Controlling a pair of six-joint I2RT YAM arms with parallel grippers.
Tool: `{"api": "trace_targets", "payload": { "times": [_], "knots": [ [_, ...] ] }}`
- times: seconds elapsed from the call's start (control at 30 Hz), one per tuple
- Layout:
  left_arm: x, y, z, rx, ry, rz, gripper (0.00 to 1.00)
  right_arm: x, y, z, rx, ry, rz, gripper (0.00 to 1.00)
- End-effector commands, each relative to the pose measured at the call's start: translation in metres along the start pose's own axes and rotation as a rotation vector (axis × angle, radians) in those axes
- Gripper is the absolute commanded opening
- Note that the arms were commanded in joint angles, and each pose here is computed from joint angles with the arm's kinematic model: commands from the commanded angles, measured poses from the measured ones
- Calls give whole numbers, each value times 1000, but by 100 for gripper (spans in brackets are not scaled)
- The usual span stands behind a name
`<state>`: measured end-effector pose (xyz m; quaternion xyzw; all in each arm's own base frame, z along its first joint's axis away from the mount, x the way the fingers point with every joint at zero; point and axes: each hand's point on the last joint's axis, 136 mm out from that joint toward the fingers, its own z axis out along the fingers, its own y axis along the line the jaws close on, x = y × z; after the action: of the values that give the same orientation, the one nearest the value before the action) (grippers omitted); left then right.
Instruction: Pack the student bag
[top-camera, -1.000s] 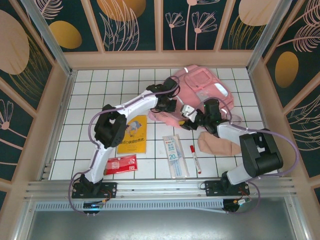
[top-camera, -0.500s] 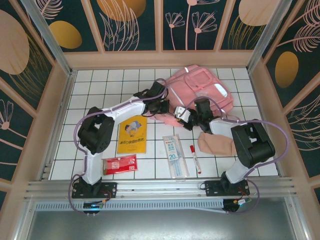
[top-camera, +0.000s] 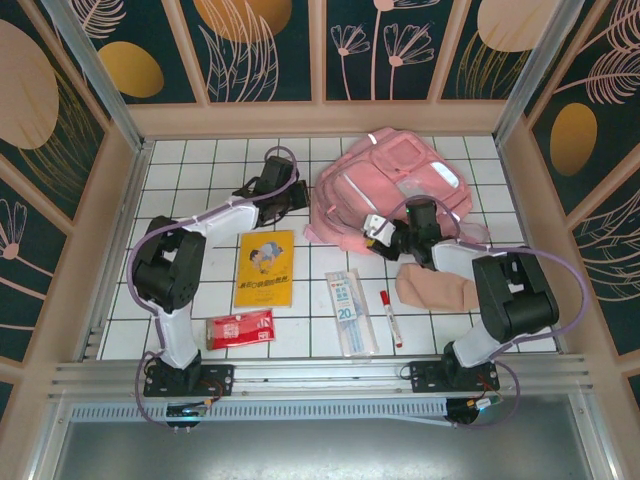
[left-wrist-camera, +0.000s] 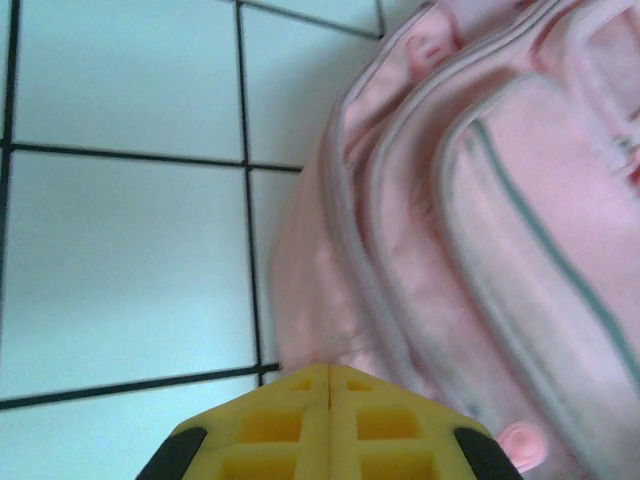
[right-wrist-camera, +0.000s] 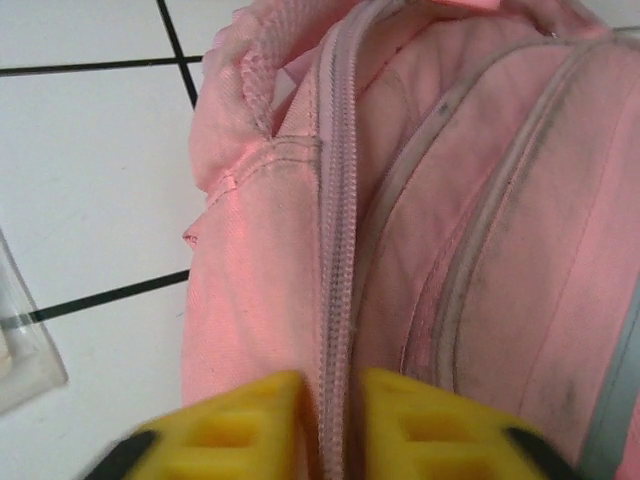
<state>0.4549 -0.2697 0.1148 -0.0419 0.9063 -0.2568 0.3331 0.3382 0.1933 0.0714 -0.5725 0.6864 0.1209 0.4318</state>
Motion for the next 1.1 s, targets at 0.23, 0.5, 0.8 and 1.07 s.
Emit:
{"api": "trace_targets", "payload": {
  "times": [0.23, 0.5, 0.8, 1.07],
  "knots": [
    [26, -66, -12, 237, 120, 58, 9, -83, -23, -18, 34, -225, 26, 49],
    [33, -67, -4, 56, 142, 333, 50, -91, -38, -33, 110, -313, 112, 50],
    [47, -43, 23, -138, 245, 431, 61, -85, -34, -46, 130, -334, 137, 50],
    [52, -33, 38, -196, 266, 401, 57, -75, -11, -25, 14, -259, 84, 50]
  ]
}}
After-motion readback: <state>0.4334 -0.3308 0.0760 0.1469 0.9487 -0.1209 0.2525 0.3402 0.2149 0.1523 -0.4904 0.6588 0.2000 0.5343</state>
